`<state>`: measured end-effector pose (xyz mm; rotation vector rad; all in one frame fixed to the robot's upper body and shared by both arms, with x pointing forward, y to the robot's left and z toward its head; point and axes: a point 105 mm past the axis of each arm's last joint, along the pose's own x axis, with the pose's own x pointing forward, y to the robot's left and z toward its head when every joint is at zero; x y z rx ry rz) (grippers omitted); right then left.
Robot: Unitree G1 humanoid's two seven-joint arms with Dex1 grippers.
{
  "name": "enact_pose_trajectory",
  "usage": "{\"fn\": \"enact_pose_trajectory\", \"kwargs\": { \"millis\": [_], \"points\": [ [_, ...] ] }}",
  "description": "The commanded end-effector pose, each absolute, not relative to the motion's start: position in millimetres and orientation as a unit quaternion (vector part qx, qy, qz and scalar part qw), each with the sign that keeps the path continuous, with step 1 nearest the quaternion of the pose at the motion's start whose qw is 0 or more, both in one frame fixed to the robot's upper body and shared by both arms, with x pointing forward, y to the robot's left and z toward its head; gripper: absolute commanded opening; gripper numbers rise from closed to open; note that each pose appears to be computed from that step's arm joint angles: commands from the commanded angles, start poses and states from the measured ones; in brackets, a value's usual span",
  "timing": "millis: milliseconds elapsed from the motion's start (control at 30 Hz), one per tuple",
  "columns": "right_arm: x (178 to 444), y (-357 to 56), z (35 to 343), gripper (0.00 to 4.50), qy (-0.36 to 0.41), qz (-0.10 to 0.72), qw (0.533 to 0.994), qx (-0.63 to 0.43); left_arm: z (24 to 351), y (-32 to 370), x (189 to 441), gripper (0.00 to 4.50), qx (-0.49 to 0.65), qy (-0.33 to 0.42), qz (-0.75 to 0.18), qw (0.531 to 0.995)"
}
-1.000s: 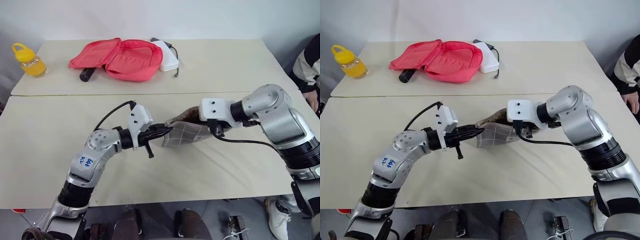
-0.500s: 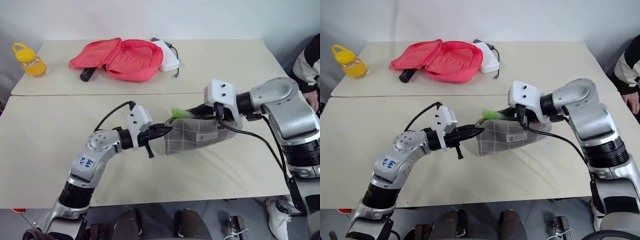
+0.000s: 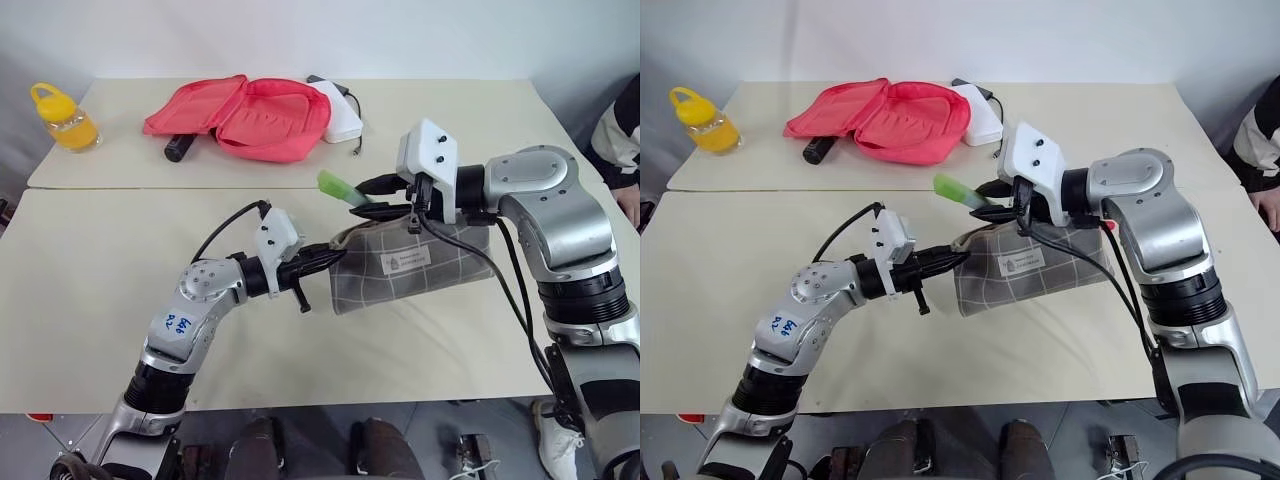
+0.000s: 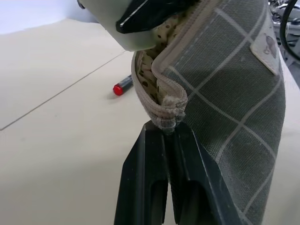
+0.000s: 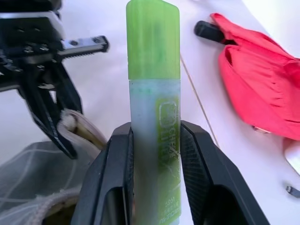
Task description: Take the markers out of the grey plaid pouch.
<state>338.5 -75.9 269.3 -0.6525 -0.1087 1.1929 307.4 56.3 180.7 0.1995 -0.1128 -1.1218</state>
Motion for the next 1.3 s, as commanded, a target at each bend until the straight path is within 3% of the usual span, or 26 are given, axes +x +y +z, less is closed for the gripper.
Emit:
{"fn": "enact_pose_trajectory", "kwargs": {
  "millis": [33,167,667,967,1200,1300],
  "points": [
    [344.2,-75.6,302.8,1.03,-0.121,0.517,0.800,-0.278,193.9,53.5,301.2,0.00,0.099,-0.088,-0.537,0.833],
    [362.7,-97.8,274.3,1.03,-0.066,0.474,0.794,-0.376,202.0,56.1,301.4,0.00,0.078,-0.105,-0.535,0.835],
    [365.2,-100.4,234.8,1.03,-0.011,0.485,0.798,-0.357,199.3,57.3,296.1,0.00,0.027,-0.081,-0.547,0.833],
    [368.6,-102.4,238.8,3.86,-0.014,0.471,0.811,-0.346,194.8,57.7,295.9,0.00,0.006,-0.067,-0.546,0.835],
    [377.8,-107.5,253.2,3.86,-0.051,0.436,0.829,-0.347,197.9,61.2,292.0,0.00,-0.036,-0.053,-0.551,0.832],
    [385.8,-111.5,273.3,3.86,-0.092,0.400,0.854,-0.319,199.2,62.7,288.2,0.00,-0.035,-0.053,-0.556,0.829]
  ]
}}
